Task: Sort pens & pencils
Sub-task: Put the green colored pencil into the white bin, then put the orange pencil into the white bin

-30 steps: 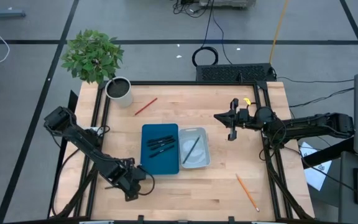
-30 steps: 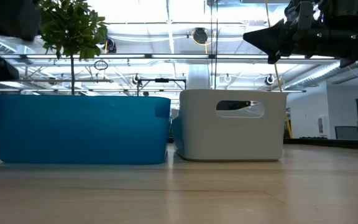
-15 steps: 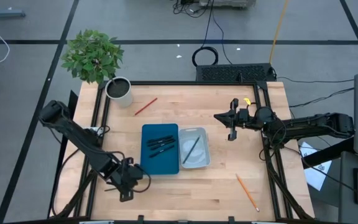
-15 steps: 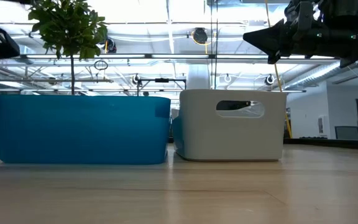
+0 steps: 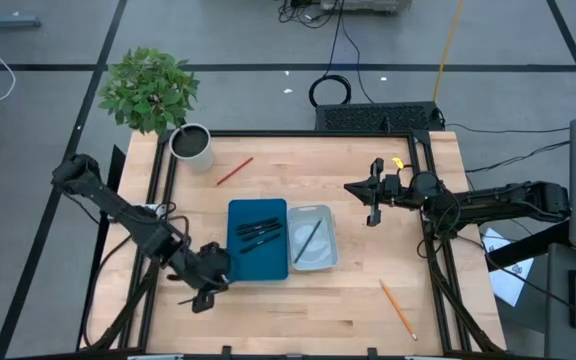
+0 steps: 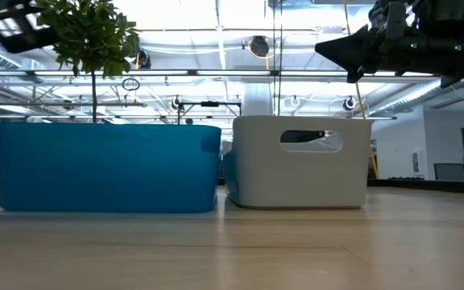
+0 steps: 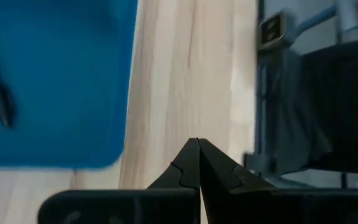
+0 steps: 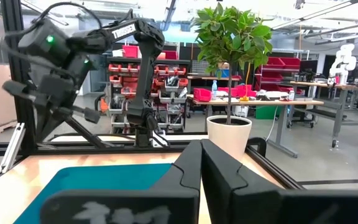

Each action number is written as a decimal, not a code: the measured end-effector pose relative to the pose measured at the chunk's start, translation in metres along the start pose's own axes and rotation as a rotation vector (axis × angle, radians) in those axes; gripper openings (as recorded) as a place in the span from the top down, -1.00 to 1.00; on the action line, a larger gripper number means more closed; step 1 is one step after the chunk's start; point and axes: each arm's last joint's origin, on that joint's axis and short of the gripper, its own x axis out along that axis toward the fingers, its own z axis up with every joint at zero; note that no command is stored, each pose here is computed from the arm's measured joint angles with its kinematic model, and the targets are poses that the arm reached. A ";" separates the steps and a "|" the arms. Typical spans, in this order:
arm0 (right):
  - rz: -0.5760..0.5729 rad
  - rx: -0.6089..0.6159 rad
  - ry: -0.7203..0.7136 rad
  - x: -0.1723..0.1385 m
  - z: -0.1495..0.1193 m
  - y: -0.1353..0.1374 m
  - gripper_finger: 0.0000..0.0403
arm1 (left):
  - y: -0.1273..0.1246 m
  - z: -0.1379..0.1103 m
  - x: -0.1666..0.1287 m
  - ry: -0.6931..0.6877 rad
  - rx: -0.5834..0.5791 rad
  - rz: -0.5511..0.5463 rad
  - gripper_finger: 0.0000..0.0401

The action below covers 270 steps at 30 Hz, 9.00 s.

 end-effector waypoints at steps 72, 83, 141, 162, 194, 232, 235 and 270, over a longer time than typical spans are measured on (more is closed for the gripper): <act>0.001 0.002 0.029 0.000 -0.003 0.000 1.00 | 0.091 0.103 -0.004 -0.986 0.546 0.278 1.00; 0.001 0.002 0.030 0.000 -0.003 0.000 1.00 | 0.081 0.169 0.046 -0.689 0.800 0.343 1.00; 0.003 0.002 0.032 -0.001 -0.003 0.000 1.00 | 0.121 0.006 -0.057 -1.192 0.456 0.274 0.52; 0.003 -0.004 0.032 -0.001 -0.003 0.000 1.00 | 0.124 0.000 -0.055 -1.186 0.467 0.267 0.52; -0.027 0.555 1.255 -0.038 -0.011 0.113 0.34 | 0.125 -0.001 -0.054 -1.166 0.494 0.300 0.52; -0.502 0.748 1.732 -0.020 -0.067 0.173 0.43 | 0.125 -0.001 -0.053 -1.152 0.509 0.313 0.52; -0.507 0.744 1.742 -0.022 -0.068 0.172 0.43 | 0.125 -0.001 -0.053 -1.152 0.509 0.313 0.52; -0.174 0.465 1.470 -0.022 -0.023 0.153 1.00 | 0.125 -0.001 -0.053 -1.153 0.504 0.310 0.52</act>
